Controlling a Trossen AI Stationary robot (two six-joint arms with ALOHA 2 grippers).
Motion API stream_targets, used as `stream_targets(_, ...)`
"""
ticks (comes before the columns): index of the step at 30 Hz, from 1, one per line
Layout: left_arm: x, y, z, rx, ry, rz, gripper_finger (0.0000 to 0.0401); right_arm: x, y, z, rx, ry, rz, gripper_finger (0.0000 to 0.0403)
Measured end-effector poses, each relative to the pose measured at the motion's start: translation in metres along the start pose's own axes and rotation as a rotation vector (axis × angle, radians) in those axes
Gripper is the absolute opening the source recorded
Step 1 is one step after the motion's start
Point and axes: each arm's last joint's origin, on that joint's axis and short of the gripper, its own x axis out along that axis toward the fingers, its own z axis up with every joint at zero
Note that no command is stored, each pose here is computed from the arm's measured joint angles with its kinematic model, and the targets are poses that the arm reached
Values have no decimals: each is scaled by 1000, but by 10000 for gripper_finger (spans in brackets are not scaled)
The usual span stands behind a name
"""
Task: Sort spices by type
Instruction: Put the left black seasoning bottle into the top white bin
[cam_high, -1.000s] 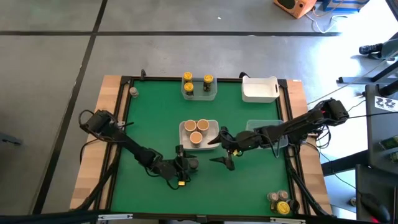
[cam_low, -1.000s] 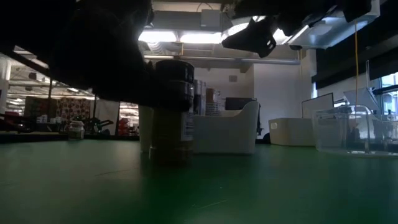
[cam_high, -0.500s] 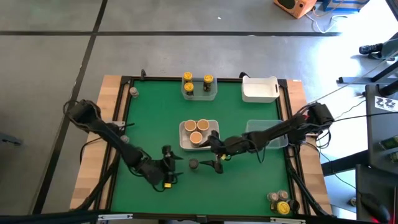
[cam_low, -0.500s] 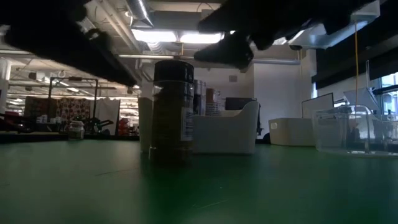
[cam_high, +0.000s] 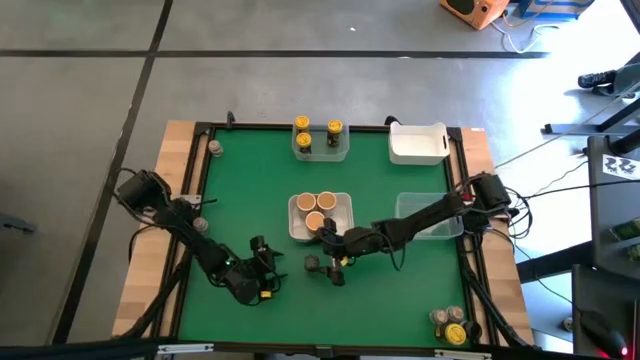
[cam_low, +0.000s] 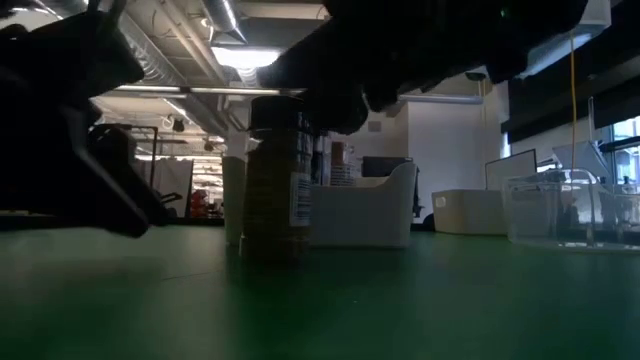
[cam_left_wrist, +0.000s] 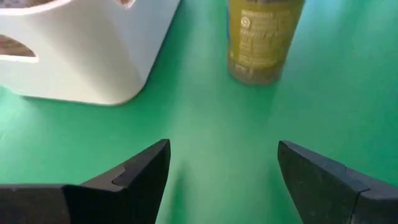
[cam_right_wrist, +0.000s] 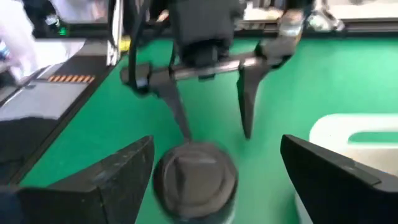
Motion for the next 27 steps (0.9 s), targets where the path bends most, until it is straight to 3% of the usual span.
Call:
stream_targets(6,0,-2,0,-13,-7,-6,280,4,1,-13,-10,54,-29,348)
stream_targets(17,1,-2,1,-25,-18,-4,280,15,1,-23,-9,24,5,340)
stream_targets(20,1,-2,2,-31,-21,-6,280,17,2,-23,-7,-6,17,308)
stream_targets(25,0,-2,2,-40,-23,-8,280,15,3,-22,-19,6,12,212)
stream_targets(27,0,-2,2,-49,-23,-8,280,10,9,-16,-44,0,15,206)
